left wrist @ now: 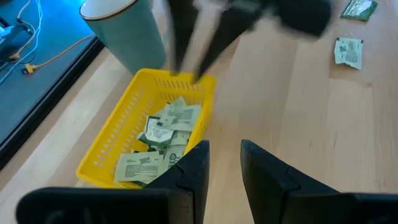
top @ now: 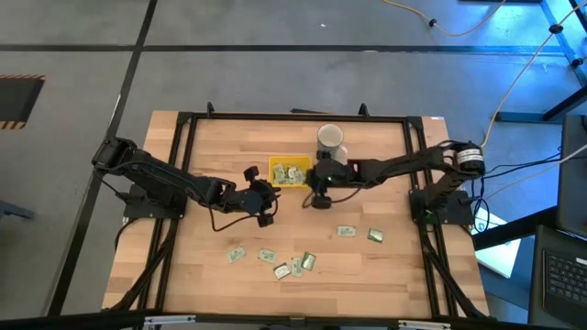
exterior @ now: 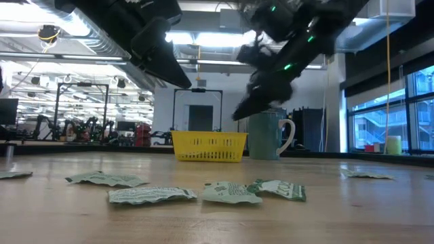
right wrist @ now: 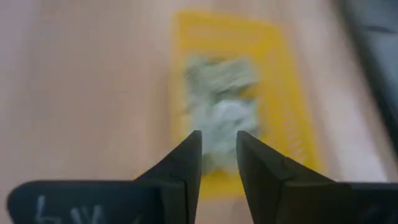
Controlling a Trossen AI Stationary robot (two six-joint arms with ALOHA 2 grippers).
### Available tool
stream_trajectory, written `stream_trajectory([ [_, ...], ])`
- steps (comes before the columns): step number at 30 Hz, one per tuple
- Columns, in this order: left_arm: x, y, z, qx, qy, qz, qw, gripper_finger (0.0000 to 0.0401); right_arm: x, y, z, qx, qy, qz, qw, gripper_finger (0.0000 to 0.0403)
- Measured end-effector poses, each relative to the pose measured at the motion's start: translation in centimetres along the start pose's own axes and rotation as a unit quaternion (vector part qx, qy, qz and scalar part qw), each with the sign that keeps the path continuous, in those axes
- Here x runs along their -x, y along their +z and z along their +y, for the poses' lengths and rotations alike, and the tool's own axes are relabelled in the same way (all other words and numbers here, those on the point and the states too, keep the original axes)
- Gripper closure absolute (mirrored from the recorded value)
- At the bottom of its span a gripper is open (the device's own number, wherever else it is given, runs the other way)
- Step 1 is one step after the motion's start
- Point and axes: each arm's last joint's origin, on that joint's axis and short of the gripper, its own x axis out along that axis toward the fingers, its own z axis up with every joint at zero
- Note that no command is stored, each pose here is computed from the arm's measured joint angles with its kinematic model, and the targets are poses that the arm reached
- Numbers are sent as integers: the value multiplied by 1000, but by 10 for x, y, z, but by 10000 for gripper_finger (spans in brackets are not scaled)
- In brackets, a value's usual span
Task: Pick and place Stevia / Truvia into bins
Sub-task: Put the middle right stevia tea packet into the yellow bin
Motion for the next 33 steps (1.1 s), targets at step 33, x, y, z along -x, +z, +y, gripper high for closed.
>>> stream_trajectory([
  [33,0,0,0,1,-1,-1,1000,315,81,-70,114,-7,133,140,981,302],
])
